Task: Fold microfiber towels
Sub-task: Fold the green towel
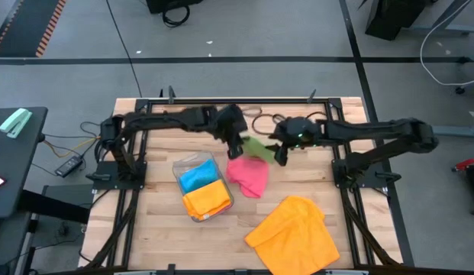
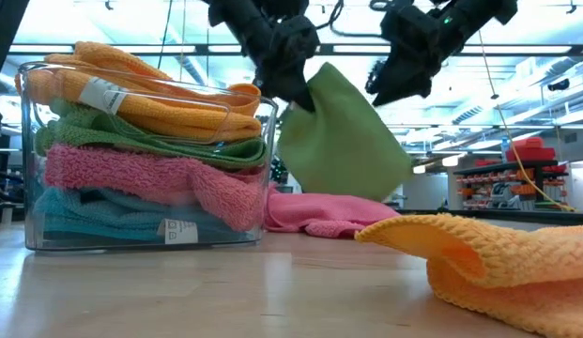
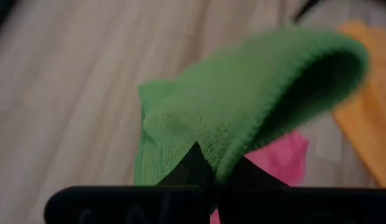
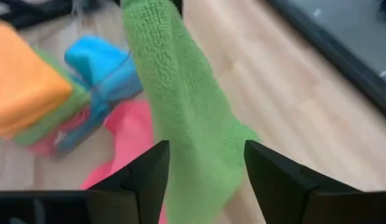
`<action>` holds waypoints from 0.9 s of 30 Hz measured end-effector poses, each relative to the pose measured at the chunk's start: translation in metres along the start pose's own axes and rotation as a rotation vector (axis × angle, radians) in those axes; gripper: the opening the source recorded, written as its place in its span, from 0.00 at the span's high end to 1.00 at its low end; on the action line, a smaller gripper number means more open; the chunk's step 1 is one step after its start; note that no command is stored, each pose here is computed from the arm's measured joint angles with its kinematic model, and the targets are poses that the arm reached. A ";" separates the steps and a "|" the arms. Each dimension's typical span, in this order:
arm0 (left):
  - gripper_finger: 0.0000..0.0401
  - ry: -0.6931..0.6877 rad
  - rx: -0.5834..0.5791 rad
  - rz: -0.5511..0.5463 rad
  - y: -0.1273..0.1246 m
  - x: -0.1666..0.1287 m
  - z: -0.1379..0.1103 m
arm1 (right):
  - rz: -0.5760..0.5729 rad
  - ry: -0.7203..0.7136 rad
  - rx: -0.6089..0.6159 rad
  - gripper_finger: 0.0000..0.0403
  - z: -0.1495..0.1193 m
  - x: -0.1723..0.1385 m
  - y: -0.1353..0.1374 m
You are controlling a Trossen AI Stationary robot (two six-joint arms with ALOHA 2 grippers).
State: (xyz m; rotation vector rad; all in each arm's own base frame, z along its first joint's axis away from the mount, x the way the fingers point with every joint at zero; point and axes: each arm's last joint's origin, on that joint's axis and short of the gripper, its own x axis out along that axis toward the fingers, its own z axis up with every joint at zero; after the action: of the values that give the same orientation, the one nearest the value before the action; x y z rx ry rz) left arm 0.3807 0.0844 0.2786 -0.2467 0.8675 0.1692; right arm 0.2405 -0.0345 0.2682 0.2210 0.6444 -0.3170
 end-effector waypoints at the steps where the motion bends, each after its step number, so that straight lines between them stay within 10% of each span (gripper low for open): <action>1: 0.97 -0.008 -0.026 0.004 0.005 -0.005 0.005 | -0.007 -0.024 0.003 0.46 0.002 -0.006 -0.003; 12: 0.97 -0.080 -0.283 -0.079 0.058 -0.035 0.029 | 0.019 -0.120 0.078 0.46 0.008 -0.043 -0.014; 18: 0.97 -0.081 -0.310 -0.060 0.068 -0.039 0.029 | 0.155 -0.060 0.049 0.46 0.007 -0.022 -0.001; 27: 0.96 -0.048 -0.333 -0.068 0.062 -0.037 0.026 | 0.001 -0.226 -0.068 0.43 0.023 0.012 0.002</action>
State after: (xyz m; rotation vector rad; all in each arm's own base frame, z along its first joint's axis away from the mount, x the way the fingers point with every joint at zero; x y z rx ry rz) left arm 0.3612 0.1492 0.3147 -0.5796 0.7791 0.2555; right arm 0.2633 -0.0418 0.2783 0.1182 0.4313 -0.3133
